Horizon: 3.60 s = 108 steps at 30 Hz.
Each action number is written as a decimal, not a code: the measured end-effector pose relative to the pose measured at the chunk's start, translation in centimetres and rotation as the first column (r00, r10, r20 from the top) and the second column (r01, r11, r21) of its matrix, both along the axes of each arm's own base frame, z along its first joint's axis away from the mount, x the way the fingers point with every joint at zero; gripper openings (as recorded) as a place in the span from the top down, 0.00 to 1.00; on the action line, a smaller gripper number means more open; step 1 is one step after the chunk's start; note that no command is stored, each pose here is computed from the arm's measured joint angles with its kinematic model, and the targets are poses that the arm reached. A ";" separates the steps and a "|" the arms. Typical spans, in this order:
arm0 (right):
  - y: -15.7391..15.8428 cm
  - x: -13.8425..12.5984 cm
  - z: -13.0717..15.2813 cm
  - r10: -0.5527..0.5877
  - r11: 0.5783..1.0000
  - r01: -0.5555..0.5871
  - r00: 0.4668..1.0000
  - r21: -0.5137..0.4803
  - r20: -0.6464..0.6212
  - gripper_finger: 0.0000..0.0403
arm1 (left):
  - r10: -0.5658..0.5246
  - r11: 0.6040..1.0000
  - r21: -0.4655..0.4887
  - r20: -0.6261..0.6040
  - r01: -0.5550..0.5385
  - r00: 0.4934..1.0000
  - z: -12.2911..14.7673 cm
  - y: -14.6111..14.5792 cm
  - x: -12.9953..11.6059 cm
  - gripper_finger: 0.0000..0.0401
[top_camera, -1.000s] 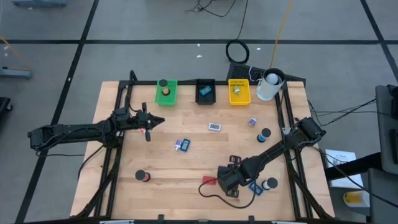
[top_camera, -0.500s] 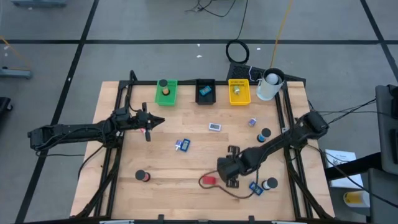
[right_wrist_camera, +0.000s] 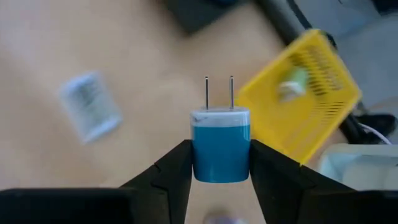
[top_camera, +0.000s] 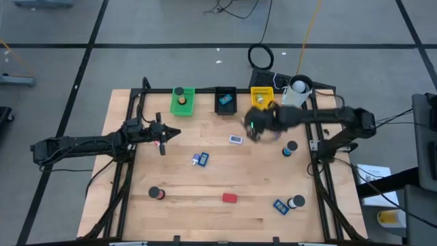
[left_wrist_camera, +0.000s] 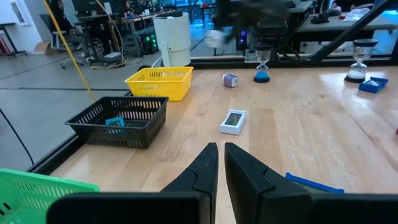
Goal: Pick & Place Office items
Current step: Put the blue charger adapter into the yellow bin, then put the top dark blue digital timer into the black bin
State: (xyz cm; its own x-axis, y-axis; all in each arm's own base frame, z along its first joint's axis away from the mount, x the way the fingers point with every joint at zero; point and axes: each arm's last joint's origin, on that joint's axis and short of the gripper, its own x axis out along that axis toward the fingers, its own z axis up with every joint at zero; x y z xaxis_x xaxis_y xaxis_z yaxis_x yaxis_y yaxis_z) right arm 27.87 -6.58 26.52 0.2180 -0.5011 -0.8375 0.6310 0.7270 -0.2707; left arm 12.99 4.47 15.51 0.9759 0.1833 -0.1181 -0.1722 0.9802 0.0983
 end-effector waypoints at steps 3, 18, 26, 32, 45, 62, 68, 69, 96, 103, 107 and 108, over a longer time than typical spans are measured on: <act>-4.4 -0.8 -0.1 -0.118 0.993 0.117 0.992 0.033 0.037 0.66 | 0.001 1.000 -0.001 0.000 -0.001 1.000 0.0 0.0 0.0 0.91; -14.5 -2.9 -5.1 -0.384 0.918 0.377 0.923 0.125 0.035 0.65 | 0.000 1.000 -0.012 -0.006 0.000 1.000 -0.1 0.0 0.0 0.91; -16.7 -3.0 -6.6 -0.433 0.901 0.432 0.901 0.043 0.027 0.65 | 0.000 1.000 -0.015 -0.007 0.000 1.000 -0.1 0.0 0.0 0.91; -17.4 -3.0 -7.0 -0.456 0.890 0.454 0.888 0.049 0.060 0.65 | 0.000 1.000 -0.018 -0.006 0.000 1.000 -0.1 0.0 0.0 0.91; -17.9 -2.6 -8.5 -0.447 0.894 0.444 0.894 0.063 0.039 0.65 | -0.001 1.000 -0.022 -0.005 0.001 1.000 -0.1 0.0 0.0 0.91; -18.6 -2.5 -9.4 -0.453 0.891 0.450 0.891 0.064 0.041 0.65 | -0.001 1.000 -0.025 -0.005 0.001 1.000 -0.1 0.0 0.0 0.91; -18.6 -2.6 -9.5 -0.453 0.891 0.450 0.891 0.069 0.035 0.59 | -0.001 1.000 -0.025 -0.005 0.001 1.000 -0.1 0.0 0.0 0.91; -18.6 -2.5 -9.5 -0.452 0.891 0.450 0.891 0.069 0.035 0.58 | -0.001 1.000 -0.025 -0.005 0.001 1.000 -0.1 0.0 0.0 0.91; -5.2 -4.1 -4.6 0.022 0.980 0.060 0.916 -0.191 0.401 0.79 | -0.044 0.998 -0.046 0.002 0.044 0.999 -0.1 -0.1 0.0 0.91; -1.9 -7.7 -7.4 0.400 0.899 -0.085 0.559 -0.429 0.726 0.99 | -0.068 0.995 -0.077 0.040 0.071 0.997 1.2 -0.3 0.5 0.91; -1.1 -9.9 -7.4 0.473 0.854 0.011 0.399 -0.520 0.785 0.97 | -0.080 0.994 -0.079 -0.013 0.079 0.997 2.6 -0.8 1.2 0.91; -0.9 -10.3 -7.3 0.483 0.848 0.026 0.375 -0.530 0.791 0.97 | -0.070 0.995 -0.076 -0.040 0.066 0.997 3.0 -0.9 1.4 0.91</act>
